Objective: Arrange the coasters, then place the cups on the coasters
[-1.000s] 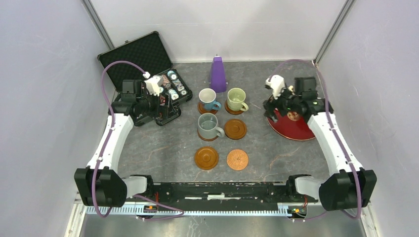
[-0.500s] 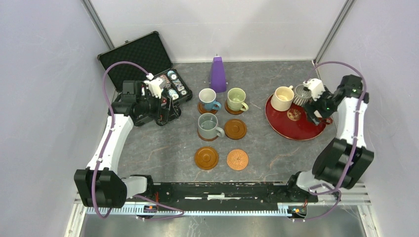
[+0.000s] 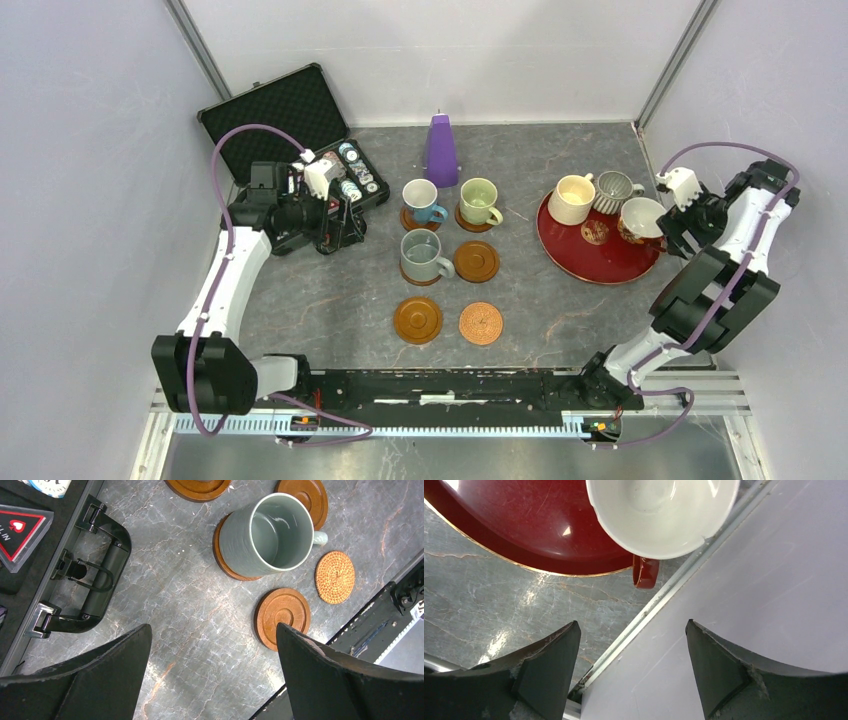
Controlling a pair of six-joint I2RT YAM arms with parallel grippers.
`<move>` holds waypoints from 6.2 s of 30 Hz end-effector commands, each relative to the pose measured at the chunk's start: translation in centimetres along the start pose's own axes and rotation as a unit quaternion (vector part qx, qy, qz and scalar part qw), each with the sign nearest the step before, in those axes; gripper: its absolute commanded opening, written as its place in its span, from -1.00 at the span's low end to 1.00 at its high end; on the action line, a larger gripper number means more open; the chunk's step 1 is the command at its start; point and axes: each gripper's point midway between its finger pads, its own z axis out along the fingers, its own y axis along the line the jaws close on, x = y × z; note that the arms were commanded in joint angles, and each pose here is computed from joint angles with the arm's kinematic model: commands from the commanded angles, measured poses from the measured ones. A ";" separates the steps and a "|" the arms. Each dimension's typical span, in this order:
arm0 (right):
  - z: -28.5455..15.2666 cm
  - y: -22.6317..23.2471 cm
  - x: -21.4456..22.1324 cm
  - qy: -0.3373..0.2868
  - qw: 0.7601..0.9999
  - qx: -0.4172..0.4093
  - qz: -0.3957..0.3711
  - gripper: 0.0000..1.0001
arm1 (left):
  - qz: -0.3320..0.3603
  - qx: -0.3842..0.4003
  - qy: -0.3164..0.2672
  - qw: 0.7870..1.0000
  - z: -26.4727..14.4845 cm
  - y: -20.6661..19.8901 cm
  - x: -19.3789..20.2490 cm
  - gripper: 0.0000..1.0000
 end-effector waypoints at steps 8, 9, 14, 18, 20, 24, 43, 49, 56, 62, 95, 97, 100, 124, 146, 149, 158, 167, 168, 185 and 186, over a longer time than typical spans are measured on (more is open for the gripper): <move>5.7 -0.7 1.2 -0.027 0.999 -0.026 0.005 0.59 | 0.033 0.008 -0.021 0.999 -0.7 -0.3 -1.9 1.00; 6.1 -0.7 1.3 -0.030 0.999 -0.026 0.008 0.58 | 0.032 0.009 -0.019 0.999 -0.6 -0.2 -1.9 1.00; 8.6 -0.2 1.2 -0.041 0.998 -0.043 0.023 0.50 | 0.027 0.010 -0.017 0.999 -0.4 -0.1 -1.9 1.00; 9.5 0.3 0.8 -0.043 0.997 -0.052 0.023 0.34 | 0.028 0.003 -0.018 0.999 -0.5 0.0 -2.0 1.00; 9.6 0.1 0.6 -0.046 0.998 -0.046 0.022 0.20 | 0.030 0.001 -0.019 0.999 -0.6 0.1 -2.1 1.00; 9.8 0.0 0.6 -0.041 0.998 -0.040 0.029 -0.12 | 0.027 -0.002 -0.018 0.999 -0.5 0.2 -2.0 1.00; 5.3 5.8 -0.2 -0.079 0.994 -0.076 0.022 -1.00 | 0.020 0.006 -0.024 0.999 -0.6 -0.3 -2.2 1.00; 3.6 7.8 -4.1 -0.130 0.987 -0.087 0.018 -1.00 | 0.018 0.005 -0.023 1.000 -0.5 -0.1 -2.2 1.00; 2.9 12.8 -11.4 -0.175 0.980 -0.094 -0.014 -1.00 | 0.015 0.003 -0.023 1.000 -0.4 0.0 -2.2 1.00; 3.2 18.5 -16.6 -0.209 0.972 -0.098 -0.029 -1.00 | 0.014 -0.004 -0.023 1.000 -0.5 0.1 -2.1 1.00; 10.3 29.2 -23.0 -0.172 0.977 -0.097 -0.079 -1.00 | 0.017 -0.010 -0.024 1.000 -0.3 0.4 -1.9 1.00; 10.4 29.3 -23.0 -0.171 0.977 -0.099 -0.079 -0.99 | 0.015 -0.010 -0.023 1.000 -0.3 0.5 -1.9 1.00; 10.8 29.6 -22.9 -0.165 0.978 -0.105 -0.079 -0.96 | 0.015 -0.008 -0.023 1.000 -0.2 0.5 -1.9 1.00; 10.0 30.8 -21.0 -0.127 0.978 -0.131 -0.099 0.37 | 0.017 -0.010 -0.017 1.000 -0.1 0.6 -1.5 1.00; 1.2 10.9 -18.9 -0.200 0.980 -0.012 -0.016 0.73 | 0.023 0.001 -0.021 0.999 -0.4 0.0 -1.6 1.00; 1.3 6.9 -18.2 -0.201 0.979 0.010 0.026 0.70 | 0.024 0.001 -0.020 1.000 -0.5 0.0 -1.6 1.00; 3.0 -3.3 -14.7 -0.150 0.988 0.039 0.004 0.65 | 0.029 -0.006 -0.013 0.999 -0.4 0.3 -1.1 1.00; 5.5 -7.0 -11.7 -0.068 0.991 0.054 -0.102 0.65 | 0.031 -0.001 -0.014 0.999 -0.3 0.2 -1.2 1.00; 5.6 -7.0 -11.7 -0.065 0.989 0.051 -0.119 0.65 | 0.031 0.001 -0.013 0.999 -0.2 0.2 -1.1 1.00; 9.8 -9.7 -10.9 -0.050 0.962 0.054 -0.264 0.65 | 0.033 0.012 0.005 0.999 0.3 0.2 -0.1 1.00; 10.0 -9.8 -10.9 -0.050 0.961 0.056 -0.267 0.66 | 0.034 0.012 0.005 0.999 0.3 0.3 -0.1 1.00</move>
